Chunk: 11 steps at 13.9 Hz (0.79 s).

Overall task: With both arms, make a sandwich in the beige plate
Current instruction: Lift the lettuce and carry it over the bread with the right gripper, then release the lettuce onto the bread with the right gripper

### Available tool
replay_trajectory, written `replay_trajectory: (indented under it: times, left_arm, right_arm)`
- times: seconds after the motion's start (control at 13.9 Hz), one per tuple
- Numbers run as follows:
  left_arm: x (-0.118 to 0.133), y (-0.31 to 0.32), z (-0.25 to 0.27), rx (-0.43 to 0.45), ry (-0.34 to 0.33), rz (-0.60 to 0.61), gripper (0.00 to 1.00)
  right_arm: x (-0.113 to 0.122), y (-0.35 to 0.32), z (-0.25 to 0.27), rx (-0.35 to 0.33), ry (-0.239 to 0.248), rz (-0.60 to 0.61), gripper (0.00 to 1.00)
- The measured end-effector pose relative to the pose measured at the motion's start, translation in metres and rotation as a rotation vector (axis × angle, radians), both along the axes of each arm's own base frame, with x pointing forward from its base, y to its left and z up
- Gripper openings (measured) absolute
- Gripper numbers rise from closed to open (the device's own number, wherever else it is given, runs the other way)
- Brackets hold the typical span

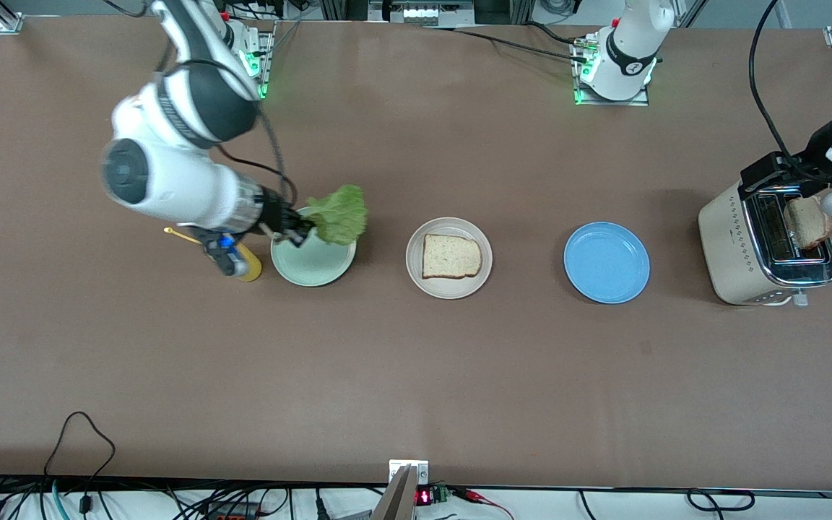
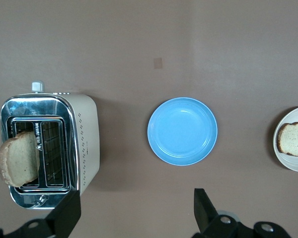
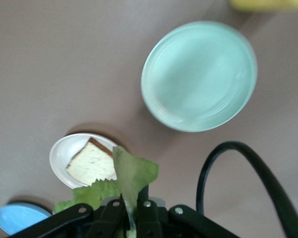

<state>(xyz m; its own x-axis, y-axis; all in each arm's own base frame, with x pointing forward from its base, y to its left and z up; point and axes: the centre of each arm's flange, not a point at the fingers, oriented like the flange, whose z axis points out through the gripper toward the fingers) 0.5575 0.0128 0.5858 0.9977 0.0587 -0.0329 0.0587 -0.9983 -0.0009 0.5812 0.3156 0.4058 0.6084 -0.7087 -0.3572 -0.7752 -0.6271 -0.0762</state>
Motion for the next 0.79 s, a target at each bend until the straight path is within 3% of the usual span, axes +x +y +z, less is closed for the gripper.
replay_trajectory:
  times: [0.43, 0.79]
  left_arm:
    - [-0.002, 0.07, -0.012, -0.003, 0.031, 0.121, 1.0]
    - [0.0, 0.161, -0.073, -0.024, 0.137, 0.254, 1.0]
  right_arm:
    - [-0.022, 0.115, -0.087, 0.008, 0.0, -0.208, 0.06]
    - [-0.037, 0.16, -0.15, 0.028, -0.001, -0.33, 0.06]
